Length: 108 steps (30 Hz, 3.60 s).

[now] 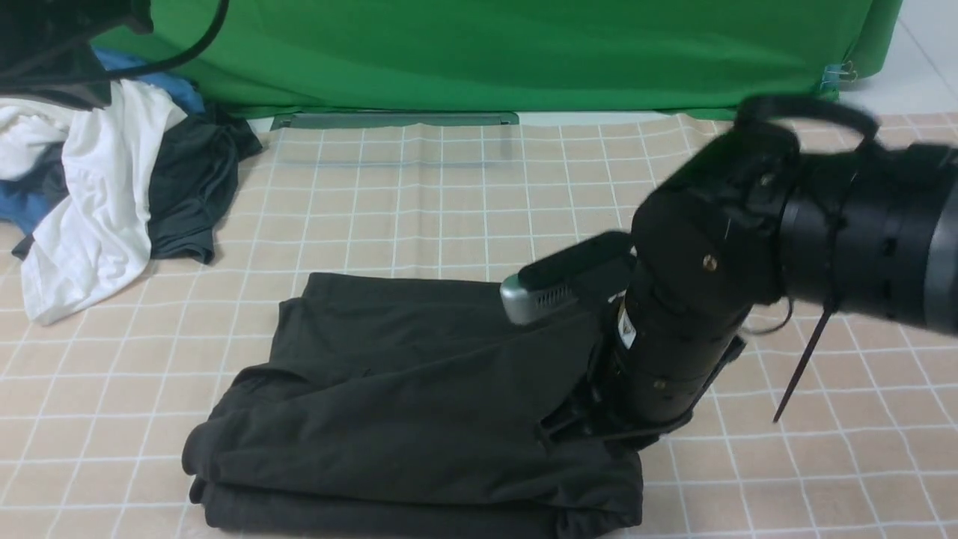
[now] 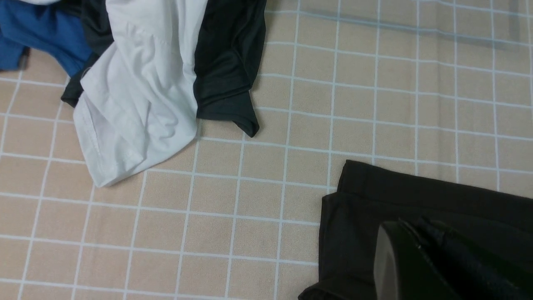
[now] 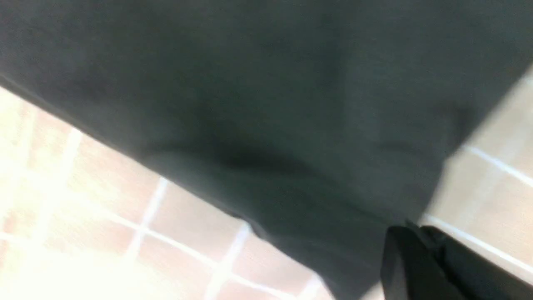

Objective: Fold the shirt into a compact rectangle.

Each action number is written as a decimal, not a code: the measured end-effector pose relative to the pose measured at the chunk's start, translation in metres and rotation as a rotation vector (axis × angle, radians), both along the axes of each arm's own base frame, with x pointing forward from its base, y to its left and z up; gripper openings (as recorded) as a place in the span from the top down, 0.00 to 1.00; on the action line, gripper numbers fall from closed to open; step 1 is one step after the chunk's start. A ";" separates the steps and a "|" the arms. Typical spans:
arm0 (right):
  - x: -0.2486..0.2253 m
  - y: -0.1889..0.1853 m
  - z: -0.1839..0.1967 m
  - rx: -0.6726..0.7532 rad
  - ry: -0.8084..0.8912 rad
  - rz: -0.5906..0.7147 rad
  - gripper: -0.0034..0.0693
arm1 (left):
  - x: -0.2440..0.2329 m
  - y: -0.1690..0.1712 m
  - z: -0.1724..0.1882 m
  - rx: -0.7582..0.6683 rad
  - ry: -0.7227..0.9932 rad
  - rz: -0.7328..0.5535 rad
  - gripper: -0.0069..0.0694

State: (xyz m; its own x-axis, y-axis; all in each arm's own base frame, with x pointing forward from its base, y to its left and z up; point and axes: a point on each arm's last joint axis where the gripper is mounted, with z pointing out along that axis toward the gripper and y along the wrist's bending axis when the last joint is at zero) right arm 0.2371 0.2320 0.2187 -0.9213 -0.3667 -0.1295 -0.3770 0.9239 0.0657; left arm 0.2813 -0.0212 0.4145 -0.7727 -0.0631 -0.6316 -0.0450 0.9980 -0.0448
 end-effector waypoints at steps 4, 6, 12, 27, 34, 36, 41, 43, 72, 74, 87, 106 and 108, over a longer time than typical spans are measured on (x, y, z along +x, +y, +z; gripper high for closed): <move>-0.003 0.001 -0.034 0.005 0.033 -0.019 0.92 | 0.000 0.000 0.000 0.000 0.000 0.000 0.89; -0.004 -0.001 -0.044 -0.013 0.045 -0.017 0.92 | 0.000 0.000 0.000 0.000 -0.001 0.000 0.89; -0.007 -0.011 -0.032 -0.033 -0.005 -0.005 0.92 | 0.000 0.001 0.000 0.009 -0.004 0.002 0.89; -0.103 -0.126 0.168 0.273 -0.644 0.023 0.92 | 0.001 0.000 0.000 0.005 -0.003 0.001 0.89; -0.159 -0.177 0.201 0.482 -1.039 0.158 0.92 | 0.003 -0.006 0.002 -0.067 -0.035 -0.015 0.89; -0.173 -0.188 0.198 0.538 -1.145 0.182 0.92 | 0.003 -0.007 0.002 -0.088 -0.039 -0.020 0.89; -0.180 -0.193 0.178 0.512 -1.258 0.284 0.92 | 0.003 -0.008 0.003 -0.095 -0.046 -0.025 0.89; -0.179 -0.192 0.175 0.500 -1.259 0.299 0.92 | 0.003 -0.008 0.003 -0.084 -0.047 -0.039 0.89; -0.178 -0.188 0.176 0.548 -1.325 0.308 0.86 | 0.004 -0.007 0.003 -0.048 -0.051 -0.065 0.89; -0.174 -0.183 0.165 0.554 -1.330 0.311 0.86 | 0.004 -0.006 0.003 -0.035 -0.060 -0.063 0.89; -0.157 -0.217 0.051 0.222 -1.296 -0.108 0.81 | 0.011 -0.005 0.010 -0.021 -0.160 -0.062 0.89; -0.182 -0.228 -0.029 0.166 -1.287 -0.193 0.75 | -0.010 -0.005 0.010 -0.002 -0.041 -0.099 0.89; -0.182 -0.226 -0.029 0.184 -1.285 -0.170 0.74 | -0.017 -0.004 0.012 0.000 -0.022 -0.100 0.89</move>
